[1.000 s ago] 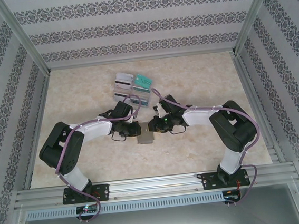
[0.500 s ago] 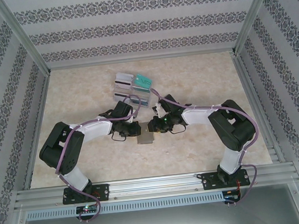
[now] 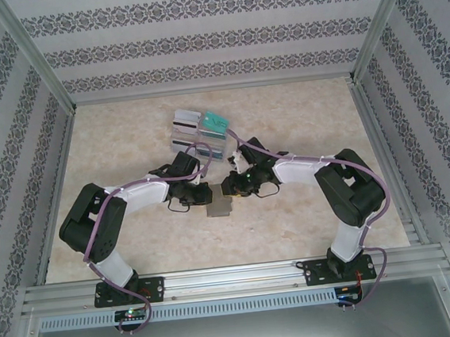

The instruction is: Put the credit cards into the card holder

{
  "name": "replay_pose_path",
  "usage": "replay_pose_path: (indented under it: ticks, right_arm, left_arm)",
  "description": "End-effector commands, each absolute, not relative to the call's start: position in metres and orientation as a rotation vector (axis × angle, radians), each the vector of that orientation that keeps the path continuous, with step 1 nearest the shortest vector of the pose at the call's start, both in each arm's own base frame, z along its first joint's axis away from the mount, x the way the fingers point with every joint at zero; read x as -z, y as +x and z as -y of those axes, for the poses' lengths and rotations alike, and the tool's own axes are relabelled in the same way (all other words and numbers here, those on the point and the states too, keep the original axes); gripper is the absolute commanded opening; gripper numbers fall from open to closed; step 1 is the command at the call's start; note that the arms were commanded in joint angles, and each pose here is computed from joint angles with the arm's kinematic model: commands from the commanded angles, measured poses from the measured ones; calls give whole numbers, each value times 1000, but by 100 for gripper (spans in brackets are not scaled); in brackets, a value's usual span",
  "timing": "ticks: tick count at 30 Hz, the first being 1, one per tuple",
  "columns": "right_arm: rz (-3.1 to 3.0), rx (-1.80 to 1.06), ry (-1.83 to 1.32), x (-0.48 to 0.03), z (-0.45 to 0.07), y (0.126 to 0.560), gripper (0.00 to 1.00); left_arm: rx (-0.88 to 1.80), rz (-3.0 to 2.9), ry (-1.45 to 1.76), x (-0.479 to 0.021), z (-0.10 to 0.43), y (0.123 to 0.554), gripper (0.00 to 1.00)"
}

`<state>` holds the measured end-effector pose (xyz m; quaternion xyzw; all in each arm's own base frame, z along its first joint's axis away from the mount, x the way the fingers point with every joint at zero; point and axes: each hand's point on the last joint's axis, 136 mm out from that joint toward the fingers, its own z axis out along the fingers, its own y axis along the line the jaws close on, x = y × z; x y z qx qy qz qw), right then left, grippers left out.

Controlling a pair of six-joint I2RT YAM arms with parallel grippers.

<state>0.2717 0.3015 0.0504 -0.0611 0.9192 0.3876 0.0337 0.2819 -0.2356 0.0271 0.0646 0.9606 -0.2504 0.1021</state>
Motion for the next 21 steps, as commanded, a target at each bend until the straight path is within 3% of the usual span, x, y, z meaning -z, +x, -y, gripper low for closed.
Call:
replay_pose_path:
  ticks: [1,21]
  right_arm:
    - [-2824,-1227,-216,-53,-310,275,27]
    - [-2809,-1142,-207,-38,-314,274,26]
  left_arm:
    - [729,-2867,222,-24,237,276,16]
    - [733,-2872,218,-21,236,273,16]
